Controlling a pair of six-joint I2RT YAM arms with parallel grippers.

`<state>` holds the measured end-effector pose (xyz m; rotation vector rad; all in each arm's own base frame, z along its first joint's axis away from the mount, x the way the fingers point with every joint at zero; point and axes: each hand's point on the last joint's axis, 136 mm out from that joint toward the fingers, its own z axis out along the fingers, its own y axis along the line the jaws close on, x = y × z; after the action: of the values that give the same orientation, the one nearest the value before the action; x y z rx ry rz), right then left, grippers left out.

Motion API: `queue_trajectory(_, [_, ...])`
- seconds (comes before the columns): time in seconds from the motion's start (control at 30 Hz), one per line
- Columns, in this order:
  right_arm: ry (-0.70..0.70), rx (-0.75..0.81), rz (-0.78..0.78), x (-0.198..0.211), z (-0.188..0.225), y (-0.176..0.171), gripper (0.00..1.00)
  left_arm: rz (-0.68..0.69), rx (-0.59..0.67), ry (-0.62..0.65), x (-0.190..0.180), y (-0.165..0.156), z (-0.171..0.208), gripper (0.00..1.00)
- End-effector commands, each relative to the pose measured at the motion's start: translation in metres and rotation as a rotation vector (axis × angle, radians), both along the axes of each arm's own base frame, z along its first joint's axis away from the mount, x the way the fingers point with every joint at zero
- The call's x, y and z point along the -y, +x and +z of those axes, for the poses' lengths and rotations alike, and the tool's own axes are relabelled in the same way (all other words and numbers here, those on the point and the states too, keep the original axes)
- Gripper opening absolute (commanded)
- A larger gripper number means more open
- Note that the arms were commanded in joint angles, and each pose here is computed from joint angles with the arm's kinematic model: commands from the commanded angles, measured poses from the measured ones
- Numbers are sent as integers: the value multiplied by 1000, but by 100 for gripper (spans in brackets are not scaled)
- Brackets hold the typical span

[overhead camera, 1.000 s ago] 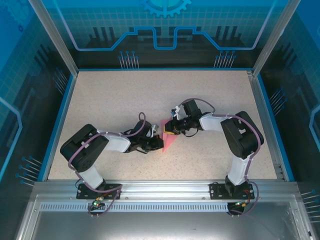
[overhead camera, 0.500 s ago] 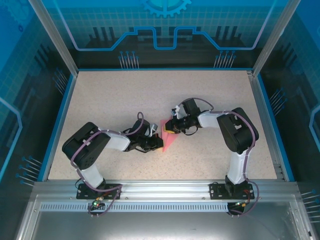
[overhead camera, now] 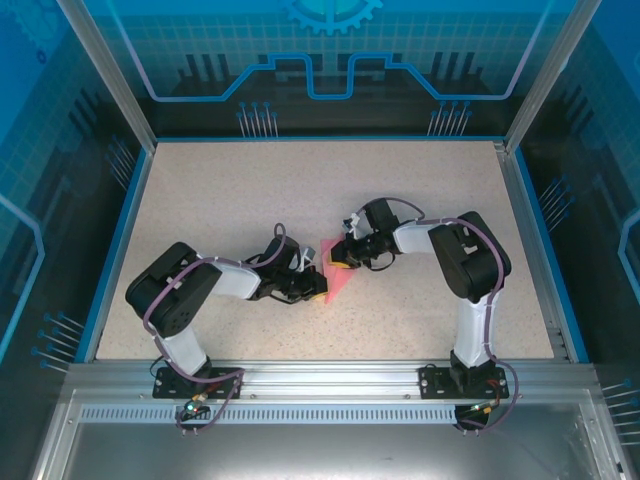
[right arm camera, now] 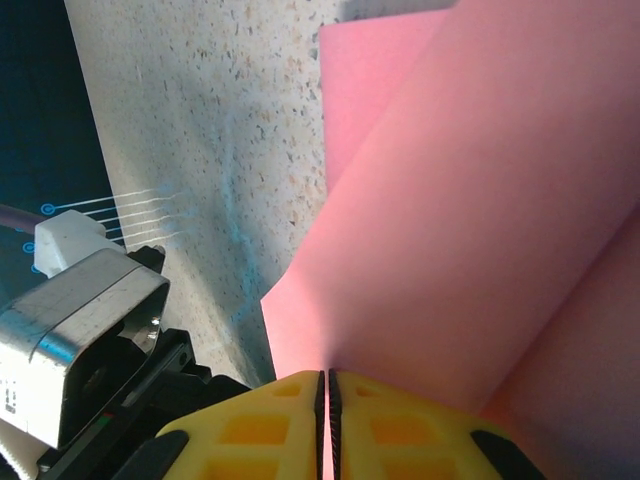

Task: Fold a paper plane with a square sheet of paper (pick it up from the middle)
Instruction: Fourth fold the wing at the center of the table.

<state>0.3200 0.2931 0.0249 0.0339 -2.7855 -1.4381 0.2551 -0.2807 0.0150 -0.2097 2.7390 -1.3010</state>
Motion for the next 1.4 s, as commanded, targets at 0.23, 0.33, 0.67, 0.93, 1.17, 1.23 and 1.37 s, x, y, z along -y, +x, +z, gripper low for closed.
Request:
queue_trajectory(0.23, [-63,-35,-31,11,-19,2,12,20,-30,83,-12,-1,-13,12])
queue_trajectory(0.33, [-65,-39,-36,12,-21,1,12,18,-24,76,-11,-1,-10,11])
queue_trajectory(0.67, [-105,-69,-37,17,-34,-3,12,39,-69,107,-17,-6,-20,3])
queue_trajectory(0.93, [-168,-94,-41,24,-46,-8,11,50,-78,124,-19,-5,-18,12])
queue_trajectory(1.17, [-193,-100,-42,27,-47,-10,11,62,-52,124,-19,-1,-6,17])
queue_trajectory(1.23, [-196,-98,-42,27,-48,-9,11,63,-42,130,-20,0,-1,17])
queue_trajectory(1.37, [-208,-99,-35,25,-49,-11,11,37,-19,129,-14,0,7,13])
